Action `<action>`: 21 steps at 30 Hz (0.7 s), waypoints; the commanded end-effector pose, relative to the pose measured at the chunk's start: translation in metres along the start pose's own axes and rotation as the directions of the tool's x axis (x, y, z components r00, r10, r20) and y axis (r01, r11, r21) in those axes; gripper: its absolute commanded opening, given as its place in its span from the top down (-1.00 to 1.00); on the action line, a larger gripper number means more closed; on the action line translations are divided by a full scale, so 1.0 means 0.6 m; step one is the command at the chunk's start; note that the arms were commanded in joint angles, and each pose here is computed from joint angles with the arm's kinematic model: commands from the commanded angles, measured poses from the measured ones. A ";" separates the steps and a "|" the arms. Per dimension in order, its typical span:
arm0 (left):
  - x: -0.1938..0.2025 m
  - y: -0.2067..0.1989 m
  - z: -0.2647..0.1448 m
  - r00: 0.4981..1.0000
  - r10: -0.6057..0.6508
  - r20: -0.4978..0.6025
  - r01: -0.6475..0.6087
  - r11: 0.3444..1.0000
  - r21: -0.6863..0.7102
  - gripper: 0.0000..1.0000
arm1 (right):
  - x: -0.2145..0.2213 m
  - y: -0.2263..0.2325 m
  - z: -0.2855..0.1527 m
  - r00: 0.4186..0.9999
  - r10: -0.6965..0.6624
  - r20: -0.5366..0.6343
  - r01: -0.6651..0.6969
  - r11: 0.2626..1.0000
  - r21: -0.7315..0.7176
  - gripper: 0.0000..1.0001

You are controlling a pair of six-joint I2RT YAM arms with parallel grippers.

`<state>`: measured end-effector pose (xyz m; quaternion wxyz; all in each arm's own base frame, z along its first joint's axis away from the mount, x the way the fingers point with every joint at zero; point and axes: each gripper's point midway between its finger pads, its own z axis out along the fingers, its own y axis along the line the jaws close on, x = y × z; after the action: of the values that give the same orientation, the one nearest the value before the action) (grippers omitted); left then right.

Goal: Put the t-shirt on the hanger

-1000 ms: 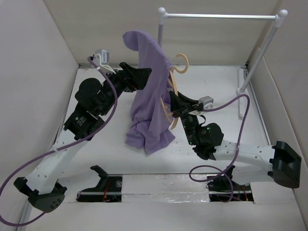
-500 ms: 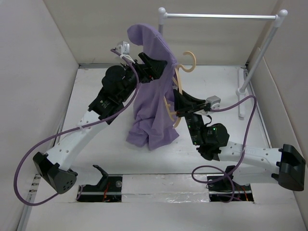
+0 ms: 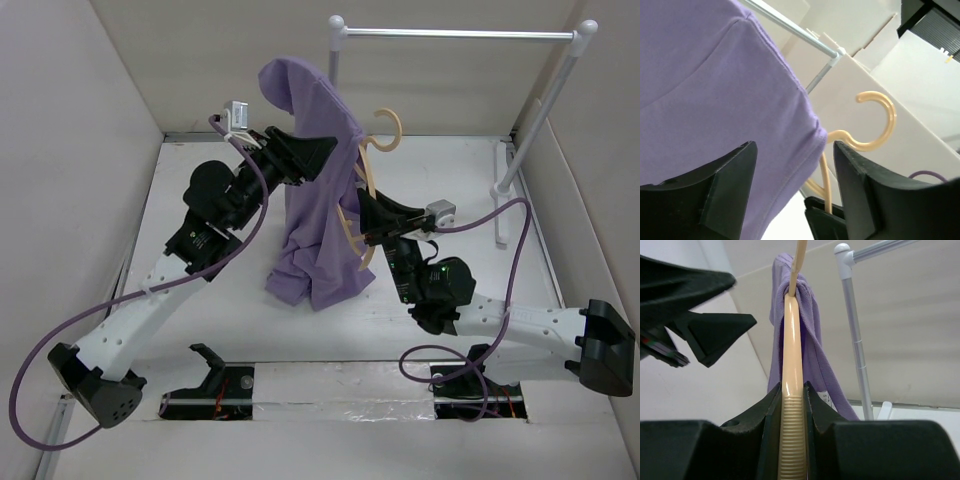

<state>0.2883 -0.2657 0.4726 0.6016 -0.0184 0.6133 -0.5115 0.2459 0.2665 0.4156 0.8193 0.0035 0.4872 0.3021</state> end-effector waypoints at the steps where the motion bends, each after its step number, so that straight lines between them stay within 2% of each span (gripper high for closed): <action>1: -0.029 -0.040 -0.022 1.000 -0.003 0.027 0.002 0.998 0.069 -0.19 | -0.058 0.005 0.008 0.990 0.100 0.099 -0.101 0.995 0.002 1.00; 2: -0.029 -0.038 -0.024 1.000 -0.002 0.026 0.000 0.998 0.061 -0.30 | -0.058 0.006 0.009 0.990 0.097 0.099 -0.098 0.995 0.001 1.00; 5: -0.029 -0.034 -0.018 0.999 -0.004 0.036 0.002 0.998 0.058 -0.44 | -0.059 0.011 0.008 0.991 0.099 0.092 -0.097 0.995 -0.019 1.00; 13: -0.037 -0.060 0.025 0.999 -0.013 0.045 0.007 0.992 0.129 -0.57 | -0.061 0.026 0.007 0.992 0.098 0.082 -0.094 0.994 -0.057 1.00; 21: -0.025 -0.033 0.049 0.998 -0.043 0.055 0.039 0.996 0.080 -0.63 | -0.066 0.032 0.003 0.994 0.086 0.074 -0.080 0.994 -0.079 1.00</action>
<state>0.3112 -0.2913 0.4573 0.5806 -0.0149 0.6288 -0.5171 0.2431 0.2755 0.4080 0.8106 -0.0220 0.5000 0.3041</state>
